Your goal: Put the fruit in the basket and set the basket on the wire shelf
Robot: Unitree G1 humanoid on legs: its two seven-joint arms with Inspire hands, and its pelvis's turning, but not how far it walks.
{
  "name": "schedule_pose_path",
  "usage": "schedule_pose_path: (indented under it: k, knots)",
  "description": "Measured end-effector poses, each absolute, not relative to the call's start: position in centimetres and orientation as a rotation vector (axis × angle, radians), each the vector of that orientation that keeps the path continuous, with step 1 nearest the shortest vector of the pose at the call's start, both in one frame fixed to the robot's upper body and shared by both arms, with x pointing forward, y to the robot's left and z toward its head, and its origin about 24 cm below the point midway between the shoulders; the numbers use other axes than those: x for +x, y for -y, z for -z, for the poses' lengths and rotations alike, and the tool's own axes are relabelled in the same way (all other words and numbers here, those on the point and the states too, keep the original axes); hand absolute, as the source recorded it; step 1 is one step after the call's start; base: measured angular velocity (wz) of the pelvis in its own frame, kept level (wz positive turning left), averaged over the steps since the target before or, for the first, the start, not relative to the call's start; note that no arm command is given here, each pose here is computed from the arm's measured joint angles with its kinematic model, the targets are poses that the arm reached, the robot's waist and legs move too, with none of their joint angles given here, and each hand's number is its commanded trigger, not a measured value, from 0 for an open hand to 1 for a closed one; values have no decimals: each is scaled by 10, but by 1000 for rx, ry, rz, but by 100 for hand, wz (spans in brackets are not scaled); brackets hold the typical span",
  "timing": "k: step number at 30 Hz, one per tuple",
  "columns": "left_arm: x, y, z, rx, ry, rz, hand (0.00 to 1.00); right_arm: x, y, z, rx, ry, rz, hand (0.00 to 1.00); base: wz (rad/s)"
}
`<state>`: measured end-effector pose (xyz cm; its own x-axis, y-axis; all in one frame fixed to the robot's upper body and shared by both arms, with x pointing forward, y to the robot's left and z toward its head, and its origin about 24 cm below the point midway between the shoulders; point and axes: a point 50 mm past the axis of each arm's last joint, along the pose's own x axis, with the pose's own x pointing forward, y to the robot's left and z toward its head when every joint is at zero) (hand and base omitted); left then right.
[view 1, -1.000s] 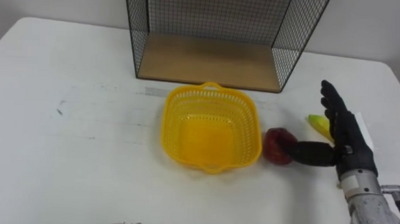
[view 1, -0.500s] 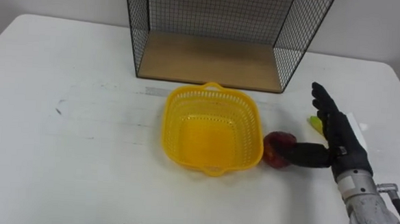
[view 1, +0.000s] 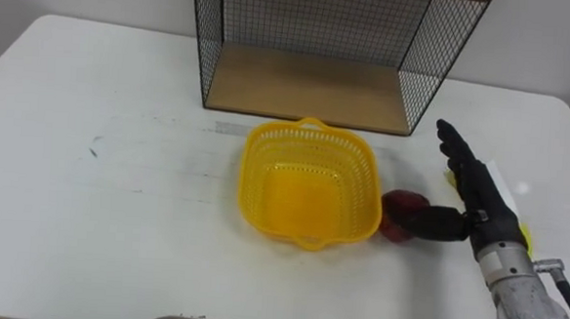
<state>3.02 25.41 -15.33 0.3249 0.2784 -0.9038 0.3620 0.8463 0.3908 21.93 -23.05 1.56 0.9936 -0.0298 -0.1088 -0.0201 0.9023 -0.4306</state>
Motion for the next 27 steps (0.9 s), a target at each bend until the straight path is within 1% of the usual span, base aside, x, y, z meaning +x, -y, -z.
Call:
schedule_pose_path:
  k: [5,7,9,27]
  knots:
    - [30,-255,153,602,-1263,60,0,218,228,-5,-440,-158,-32,0,0]
    - [28,-255,153,605,-1271,61,0,213,228,9,-451,-242,-71,0,0]
    - [24,-256,154,605,-1282,61,0,211,229,15,-458,-280,-92,0,0]
    - [23,-257,153,637,-1292,79,0,209,229,19,-488,-306,-160,0,0]
